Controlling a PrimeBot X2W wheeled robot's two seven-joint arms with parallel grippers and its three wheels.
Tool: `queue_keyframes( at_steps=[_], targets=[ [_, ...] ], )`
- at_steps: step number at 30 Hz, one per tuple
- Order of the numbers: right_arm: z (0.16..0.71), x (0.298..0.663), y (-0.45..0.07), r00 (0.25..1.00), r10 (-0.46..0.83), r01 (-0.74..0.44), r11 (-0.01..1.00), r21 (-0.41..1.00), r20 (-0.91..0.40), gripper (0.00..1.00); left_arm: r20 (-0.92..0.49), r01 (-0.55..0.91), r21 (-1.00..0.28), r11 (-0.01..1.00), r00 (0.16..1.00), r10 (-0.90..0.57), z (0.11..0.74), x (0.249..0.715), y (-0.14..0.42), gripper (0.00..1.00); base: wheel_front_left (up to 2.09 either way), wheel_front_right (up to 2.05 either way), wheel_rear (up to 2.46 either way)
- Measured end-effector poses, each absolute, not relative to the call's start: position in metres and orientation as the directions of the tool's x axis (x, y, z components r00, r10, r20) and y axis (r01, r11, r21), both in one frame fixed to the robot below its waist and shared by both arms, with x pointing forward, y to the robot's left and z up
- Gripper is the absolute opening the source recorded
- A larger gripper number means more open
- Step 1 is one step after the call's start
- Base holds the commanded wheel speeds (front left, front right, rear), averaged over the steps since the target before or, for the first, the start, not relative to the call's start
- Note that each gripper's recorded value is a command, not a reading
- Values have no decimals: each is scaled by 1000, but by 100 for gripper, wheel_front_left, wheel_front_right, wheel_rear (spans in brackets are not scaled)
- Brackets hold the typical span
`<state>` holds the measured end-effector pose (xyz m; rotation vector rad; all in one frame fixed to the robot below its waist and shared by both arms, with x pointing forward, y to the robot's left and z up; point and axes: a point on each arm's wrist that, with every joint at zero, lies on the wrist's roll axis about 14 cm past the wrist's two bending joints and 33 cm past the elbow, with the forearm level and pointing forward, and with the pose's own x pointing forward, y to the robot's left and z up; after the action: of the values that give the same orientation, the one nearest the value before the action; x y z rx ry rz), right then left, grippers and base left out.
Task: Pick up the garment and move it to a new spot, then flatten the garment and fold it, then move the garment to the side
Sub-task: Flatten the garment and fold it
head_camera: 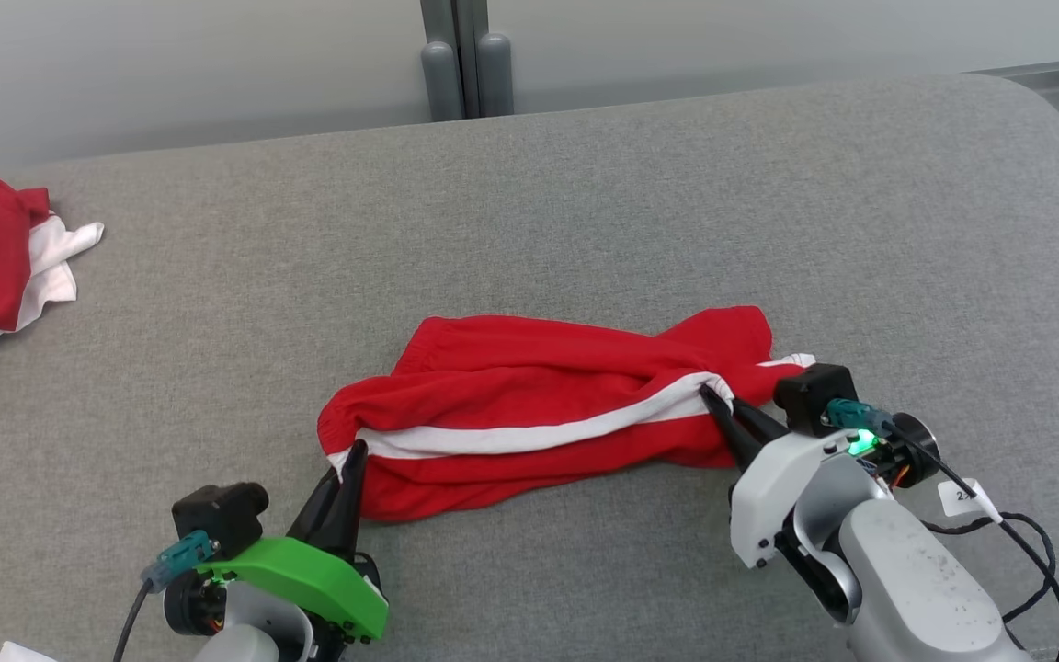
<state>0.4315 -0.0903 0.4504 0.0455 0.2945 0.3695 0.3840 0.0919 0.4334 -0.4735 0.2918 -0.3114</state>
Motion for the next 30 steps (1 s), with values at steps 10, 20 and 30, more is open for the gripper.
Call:
queue_keyframes(
  at_steps=[10, 20, 30],
  targets=[
    [450, 412, -86, 892, 360, -345, 933, 103, -275, 100, -197, 224, -486, 844, 914, -356, 434, 385, 91, 0, 0, 0, 0],
    [460, 403, -76, 889, 381, -369, 925, 96, -254, 100, -195, 217, -490, 844, 917, -349, 434, 385, 93, 0, 0, 0, 0],
    [449, 402, -88, 889, 340, -348, 937, 30, -307, 24, -192, 207, -490, 847, 922, -336, 436, 383, 98, 0, 0, 0, 0]
  ],
)
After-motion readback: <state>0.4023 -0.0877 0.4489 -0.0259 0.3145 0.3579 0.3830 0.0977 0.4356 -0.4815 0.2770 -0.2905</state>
